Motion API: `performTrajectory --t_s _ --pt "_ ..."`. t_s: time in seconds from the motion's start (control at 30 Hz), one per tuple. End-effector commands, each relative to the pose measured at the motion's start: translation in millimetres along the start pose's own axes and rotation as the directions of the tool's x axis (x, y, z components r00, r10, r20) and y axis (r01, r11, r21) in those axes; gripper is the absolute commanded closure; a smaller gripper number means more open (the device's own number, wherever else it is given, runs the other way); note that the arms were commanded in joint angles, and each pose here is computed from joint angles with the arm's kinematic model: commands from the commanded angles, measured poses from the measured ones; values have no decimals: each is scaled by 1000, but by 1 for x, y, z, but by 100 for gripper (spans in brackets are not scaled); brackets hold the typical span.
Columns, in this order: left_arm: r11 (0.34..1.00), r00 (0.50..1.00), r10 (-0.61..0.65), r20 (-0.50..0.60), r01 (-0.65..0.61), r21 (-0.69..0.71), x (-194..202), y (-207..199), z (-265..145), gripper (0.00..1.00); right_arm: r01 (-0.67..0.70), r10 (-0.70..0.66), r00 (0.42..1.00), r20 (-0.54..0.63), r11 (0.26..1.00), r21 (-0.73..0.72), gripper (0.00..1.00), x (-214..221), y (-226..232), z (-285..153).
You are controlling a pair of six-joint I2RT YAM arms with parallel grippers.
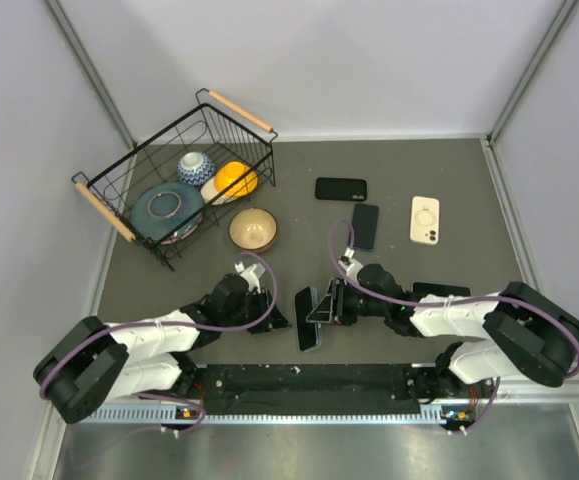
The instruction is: Put the phone into the phone case
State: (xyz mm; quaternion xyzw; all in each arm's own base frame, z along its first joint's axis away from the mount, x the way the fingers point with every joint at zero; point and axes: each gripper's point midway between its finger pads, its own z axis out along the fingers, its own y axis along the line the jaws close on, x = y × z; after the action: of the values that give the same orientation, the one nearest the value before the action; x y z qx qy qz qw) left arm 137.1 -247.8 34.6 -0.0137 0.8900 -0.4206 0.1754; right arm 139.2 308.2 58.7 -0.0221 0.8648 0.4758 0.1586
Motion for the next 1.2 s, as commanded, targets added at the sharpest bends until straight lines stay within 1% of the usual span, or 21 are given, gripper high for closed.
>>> performTrajectory --t_s 0.0,0.27,0.3,0.33,0.37,0.4,0.5,0.57,0.6,0.63,0.67,0.7,0.77,0.83,0.9,1.0,1.07,1.13,1.17 --pt "998 1000 31 7 -31 51 -7 -15 4 71 44 -42 998 53 998 -52 64 -16 20 -2" --pt "998 1000 12 -17 -11 58 -2 -12 9 70 11 -10 999 38 1000 -15 65 -13 9 3" --pt "998 1000 11 -16 -10 60 -2 -13 9 69 10 -9 999 39 1000 -11 74 -12 8 3" --pt "998 1000 11 -16 -10 60 -2 -12 9 69 11 -10 999 40 1000 -9 82 -12 7 2" --pt "998 1000 12 -14 -11 61 -3 -13 8 69 14 -13 999 47 1000 -9 99 -13 8 2" --pt "998 1000 14 -13 -13 62 -3 -13 8 69 18 -18 999 47 1000 -9 100 -13 6 2" --pt "997 1000 25 -16 -23 79 -1 -15 7 69 29 -28 998 49 999 -25 100 -14 9 2" --pt "996 1000 25 -19 -23 81 0 -14 8 68 25 -25 999 28 1000 6 100 -11 3 4" --pt "997 1000 21 -23 -19 80 1 -13 8 68 34 -34 999 26 999 10 97 -13 6 5" --pt "996 1000 20 -23 -18 86 1 -14 8 68 31 -31 999 14 999 9 89 -12 7 6" --pt "996 999 15 -29 -13 88 2 -14 8 68 24 -23 1000 13 1000 -12 77 -12 12 5" --pt "995 999 11 -30 -8 96 2 -17 8 68 23 -23 1000 13 999 -33 74 -13 17 5" --pt "995 1000 11 -25 -9 97 1 -18 8 67 22 -21 1000 6 997 -79 72 -13 28 3" --pt "996 999 15 -31 -13 88 1 -17 8 67 21 -21 1000 -5 996 -88 71 -12 31 3" --pt "996 999 29 -26 -27 91 -2 -20 8 67 24 -26 1000 -14 996 -87 68 -11 31 4" --pt "995 999 33 -15 -31 99 -3 -23 6 67 17 -20 999 -32 996 -90 69 -7 28 6" --pt "994 999 34 -7 -33 103 -5 -25 5 67 11 -15 999 -37 997 -82 84 -5 25 7" --pt "993 999 38 -1 -37 108 -7 -27 5 67 24 -27 999 -33 994 -110 100 -5 28 7" --pt "993 999 39 1 -39 110 -8 -27 6 67 13 -17 999 -37 994 -107 100 -2 24 6"
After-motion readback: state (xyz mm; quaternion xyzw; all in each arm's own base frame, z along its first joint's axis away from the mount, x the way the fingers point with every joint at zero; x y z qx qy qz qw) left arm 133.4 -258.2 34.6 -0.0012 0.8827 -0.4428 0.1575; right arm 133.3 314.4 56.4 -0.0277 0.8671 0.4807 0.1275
